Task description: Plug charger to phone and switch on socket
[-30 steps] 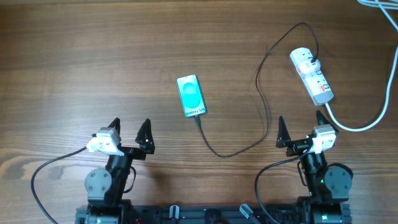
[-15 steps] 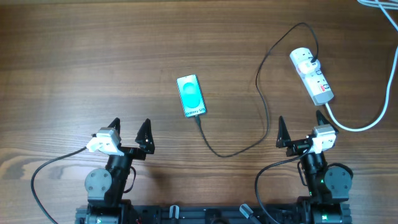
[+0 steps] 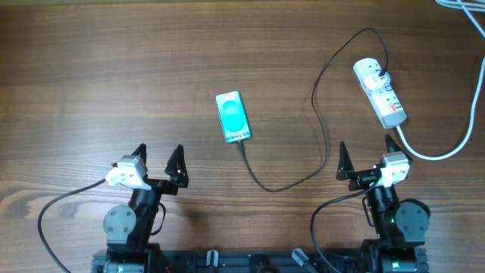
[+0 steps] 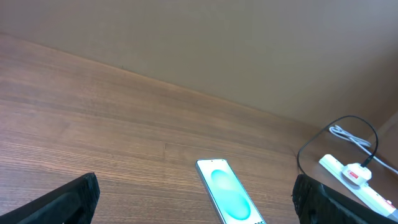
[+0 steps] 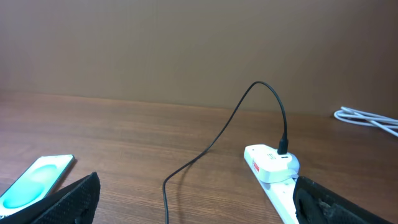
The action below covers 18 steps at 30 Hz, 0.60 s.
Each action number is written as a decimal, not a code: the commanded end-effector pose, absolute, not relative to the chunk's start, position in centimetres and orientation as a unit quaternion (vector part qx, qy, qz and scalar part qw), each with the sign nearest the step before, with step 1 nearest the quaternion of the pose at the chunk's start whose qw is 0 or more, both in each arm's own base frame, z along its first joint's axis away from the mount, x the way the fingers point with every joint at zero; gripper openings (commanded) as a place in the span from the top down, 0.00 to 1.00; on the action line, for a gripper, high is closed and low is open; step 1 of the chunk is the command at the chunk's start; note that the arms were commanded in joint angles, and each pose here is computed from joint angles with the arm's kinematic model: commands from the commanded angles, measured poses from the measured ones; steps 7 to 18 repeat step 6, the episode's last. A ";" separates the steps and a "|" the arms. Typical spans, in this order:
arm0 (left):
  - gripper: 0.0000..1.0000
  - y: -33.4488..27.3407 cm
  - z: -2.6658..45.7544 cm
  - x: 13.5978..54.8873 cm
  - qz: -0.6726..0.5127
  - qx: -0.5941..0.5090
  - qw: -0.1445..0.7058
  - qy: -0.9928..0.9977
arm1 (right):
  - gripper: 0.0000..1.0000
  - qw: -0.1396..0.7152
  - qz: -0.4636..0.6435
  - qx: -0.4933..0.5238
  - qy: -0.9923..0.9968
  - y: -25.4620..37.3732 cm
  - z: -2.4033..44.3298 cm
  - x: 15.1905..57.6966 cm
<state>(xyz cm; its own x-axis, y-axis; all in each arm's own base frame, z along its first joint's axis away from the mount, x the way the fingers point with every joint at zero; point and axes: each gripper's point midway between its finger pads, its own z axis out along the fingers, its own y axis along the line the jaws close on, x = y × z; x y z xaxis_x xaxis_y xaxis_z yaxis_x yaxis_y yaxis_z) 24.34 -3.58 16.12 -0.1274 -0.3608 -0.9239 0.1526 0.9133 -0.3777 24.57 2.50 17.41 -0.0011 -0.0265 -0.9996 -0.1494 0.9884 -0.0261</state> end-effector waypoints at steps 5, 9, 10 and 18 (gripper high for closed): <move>0.00 -3.5 16.0 24.3 -0.186 -0.068 0.659 0.726 | 0.00 0.710 0.044 -0.056 0.701 2.4 17.7 24.5; 0.00 -3.5 16.0 24.3 -0.186 -0.068 0.659 0.726 | 0.00 0.710 0.044 -0.056 0.701 2.4 17.7 24.5; 0.00 -3.5 16.0 24.3 -0.186 -0.068 0.659 0.726 | 0.00 0.710 0.044 -0.056 0.701 2.4 17.7 24.5; 0.00 -3.5 16.0 24.3 -0.186 -0.068 0.659 0.726 | 0.00 0.710 0.044 -0.056 0.701 2.4 17.7 24.5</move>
